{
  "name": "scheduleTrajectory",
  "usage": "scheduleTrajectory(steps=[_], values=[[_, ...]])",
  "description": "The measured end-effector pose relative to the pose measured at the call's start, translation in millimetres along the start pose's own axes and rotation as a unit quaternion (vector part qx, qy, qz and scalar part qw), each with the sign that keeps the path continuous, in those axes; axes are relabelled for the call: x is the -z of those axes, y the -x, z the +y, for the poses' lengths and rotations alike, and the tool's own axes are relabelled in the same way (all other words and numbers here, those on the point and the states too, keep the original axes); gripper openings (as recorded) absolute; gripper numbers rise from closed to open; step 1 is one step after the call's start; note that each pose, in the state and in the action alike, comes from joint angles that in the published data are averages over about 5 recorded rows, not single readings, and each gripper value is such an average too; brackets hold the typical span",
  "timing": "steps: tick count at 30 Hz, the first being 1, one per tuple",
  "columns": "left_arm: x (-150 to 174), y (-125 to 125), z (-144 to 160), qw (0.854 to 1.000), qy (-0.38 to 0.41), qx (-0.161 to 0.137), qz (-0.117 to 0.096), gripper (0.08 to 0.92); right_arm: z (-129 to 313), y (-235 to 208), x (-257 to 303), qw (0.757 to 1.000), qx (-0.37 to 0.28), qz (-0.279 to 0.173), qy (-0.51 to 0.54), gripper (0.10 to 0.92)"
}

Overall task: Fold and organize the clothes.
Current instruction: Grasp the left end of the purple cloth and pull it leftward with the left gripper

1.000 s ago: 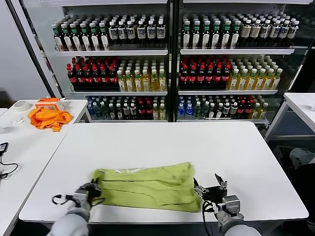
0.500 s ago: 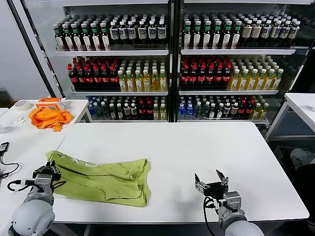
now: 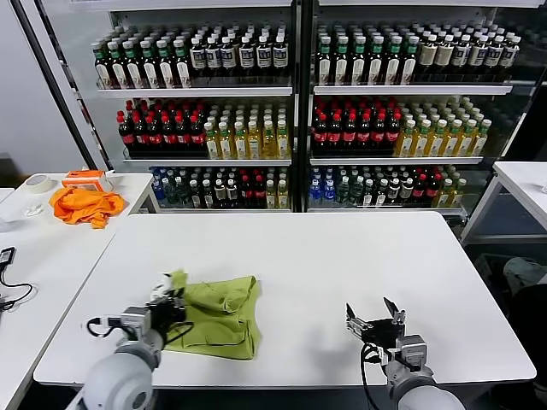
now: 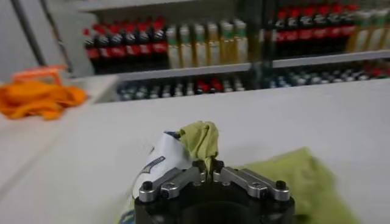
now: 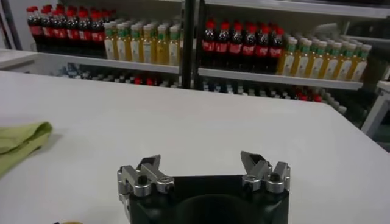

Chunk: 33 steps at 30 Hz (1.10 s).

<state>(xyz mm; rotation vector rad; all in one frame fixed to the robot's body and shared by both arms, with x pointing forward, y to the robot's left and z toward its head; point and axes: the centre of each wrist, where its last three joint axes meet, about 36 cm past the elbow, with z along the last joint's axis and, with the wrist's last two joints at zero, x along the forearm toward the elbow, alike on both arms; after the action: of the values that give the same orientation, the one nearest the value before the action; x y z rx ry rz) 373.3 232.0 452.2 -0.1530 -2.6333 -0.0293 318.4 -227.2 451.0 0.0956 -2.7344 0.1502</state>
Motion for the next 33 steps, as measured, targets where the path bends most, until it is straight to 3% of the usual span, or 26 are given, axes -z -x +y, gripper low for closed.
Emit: scheduleTrajectory(steps=[11,22,29,33], values=[[3.1,21.6,-26.6,0.998,-0.033,-0.055,0.016,0.11,-0.7,1.4,-3.1,1.0,-0.004,0.005,0.004,0.823],[8.5,30.8,-40.8,0.993,-0.068,-0.089,0.028,0.117,-1.6,2.5,-4.9,1.0,-0.006,0.008,0.002,0.823],[7.2,30.1,-44.6,0.991,-0.08,-0.106,0.033,0.289,-0.1,3.3,-3.8,1.0,-0.003,0.006,0.002,0.823],[10.1,25.3,-42.8,0.989,-0.088,-0.115,0.023,0.402,0.8,4.1,-2.6,1.0,-0.001,0.004,0.001,0.823]])
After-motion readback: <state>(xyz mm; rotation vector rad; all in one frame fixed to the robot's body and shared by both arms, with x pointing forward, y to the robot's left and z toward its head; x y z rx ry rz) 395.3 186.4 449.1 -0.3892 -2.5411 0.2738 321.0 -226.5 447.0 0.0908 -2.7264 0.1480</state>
